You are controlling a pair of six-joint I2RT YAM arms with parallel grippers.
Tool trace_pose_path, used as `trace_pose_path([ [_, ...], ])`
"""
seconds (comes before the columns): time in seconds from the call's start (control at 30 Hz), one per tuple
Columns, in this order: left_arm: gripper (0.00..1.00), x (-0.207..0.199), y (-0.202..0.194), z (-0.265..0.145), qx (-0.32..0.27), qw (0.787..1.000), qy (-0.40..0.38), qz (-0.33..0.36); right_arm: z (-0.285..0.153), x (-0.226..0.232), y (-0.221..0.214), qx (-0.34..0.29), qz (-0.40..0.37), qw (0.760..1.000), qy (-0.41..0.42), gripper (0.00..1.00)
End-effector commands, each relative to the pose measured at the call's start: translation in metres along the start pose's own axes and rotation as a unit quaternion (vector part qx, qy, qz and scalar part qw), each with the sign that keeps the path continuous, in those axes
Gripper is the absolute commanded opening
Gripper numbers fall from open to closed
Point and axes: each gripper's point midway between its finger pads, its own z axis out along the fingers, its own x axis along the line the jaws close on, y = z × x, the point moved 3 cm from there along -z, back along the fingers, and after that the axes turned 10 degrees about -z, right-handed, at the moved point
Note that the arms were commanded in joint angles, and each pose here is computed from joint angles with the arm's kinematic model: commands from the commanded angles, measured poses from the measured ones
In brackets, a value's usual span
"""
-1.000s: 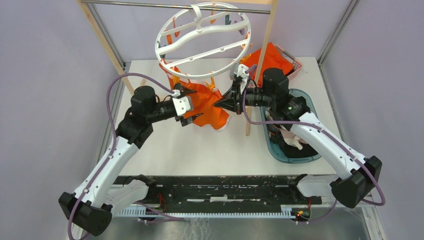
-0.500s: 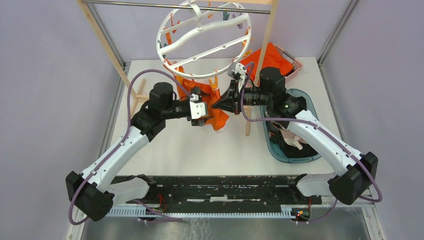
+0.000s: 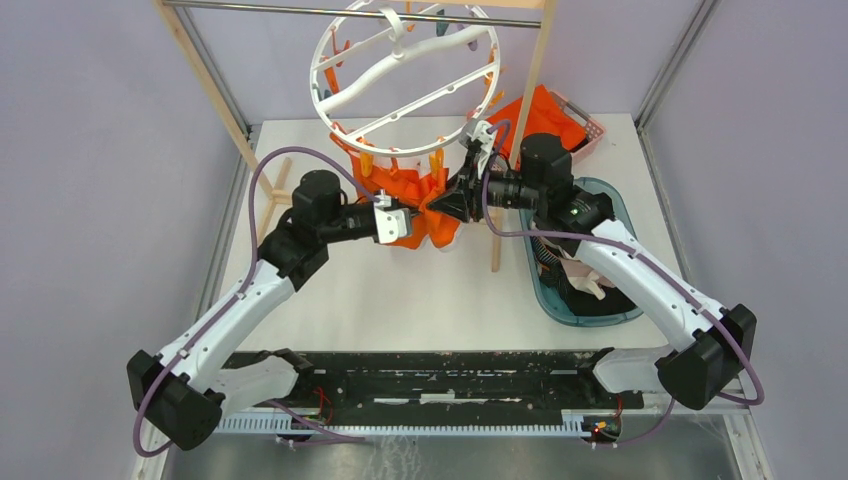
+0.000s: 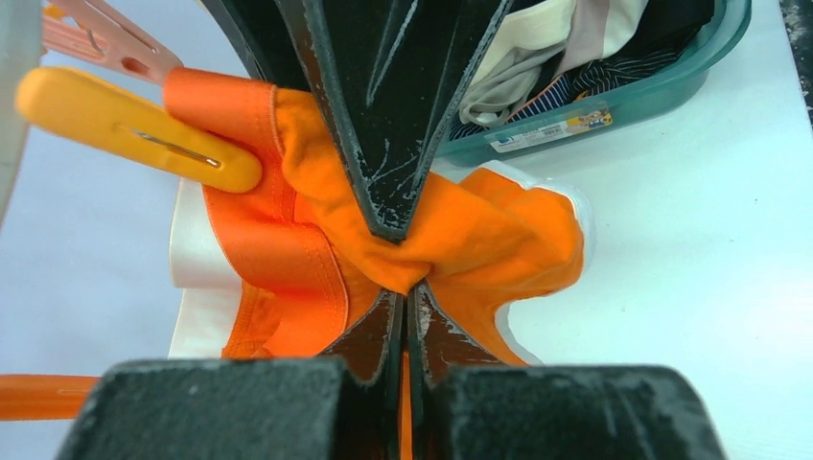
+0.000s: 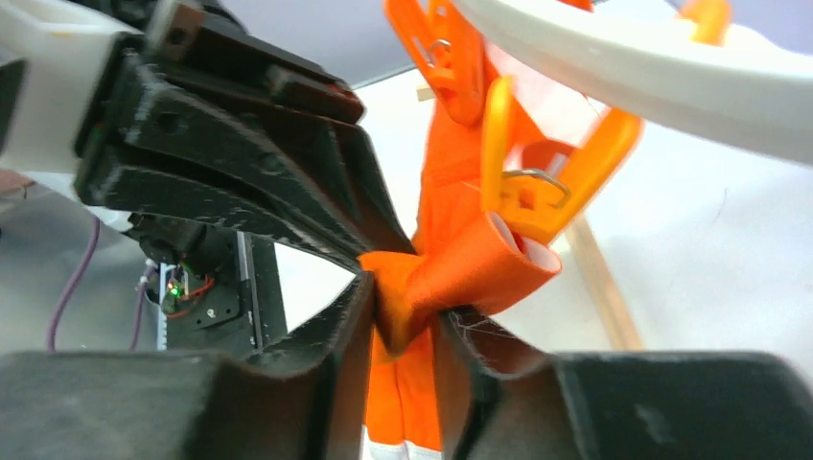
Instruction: Remove the underwear clipped to the hanger
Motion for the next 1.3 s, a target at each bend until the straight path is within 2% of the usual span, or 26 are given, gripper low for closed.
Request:
trace_pose_path([
  [0.0, 0.03, 0.000, 0.020, -0.008, -0.032, 0.999, 0.016, 0.002, -0.013, -0.021, 0.025, -0.013, -0.023, 0.996, -0.084, 0.43],
  [0.07, 0.03, 0.000, 0.020, -0.009, -0.031, 0.999, 0.019, 0.001, -0.018, -0.026, 0.027, -0.011, -0.026, 0.994, -0.108, 0.57],
  [0.17, 0.03, -0.001, 0.021, -0.009, -0.034, 0.999, 0.016, -0.001, -0.024, -0.031, 0.034, -0.011, -0.031, 0.991, -0.132, 0.71],
  [0.23, 0.03, -0.002, 0.022, -0.008, -0.036, 0.999, 0.012, -0.003, -0.024, -0.032, 0.040, -0.010, -0.033, 0.991, -0.131, 0.76],
  [0.4, 0.03, -0.002, 0.023, -0.008, -0.037, 0.999, 0.010, -0.003, -0.020, -0.031, 0.058, -0.021, -0.028, 0.993, -0.117, 0.79],
  [0.7, 0.03, -0.004, 0.023, -0.006, -0.040, 0.999, 0.000, -0.008, -0.009, -0.043, 0.069, -0.021, -0.015, 0.992, -0.120, 0.74],
  [1.03, 0.03, -0.005, 0.021, -0.004, -0.039, 0.999, -0.003, -0.011, 0.003, -0.043, 0.077, -0.043, 0.034, 0.993, -0.104, 0.57],
  [1.27, 0.03, -0.006, 0.016, -0.004, -0.034, 0.999, -0.003, -0.010, 0.001, -0.040, 0.086, -0.072, 0.076, 0.991, -0.086, 0.49],
])
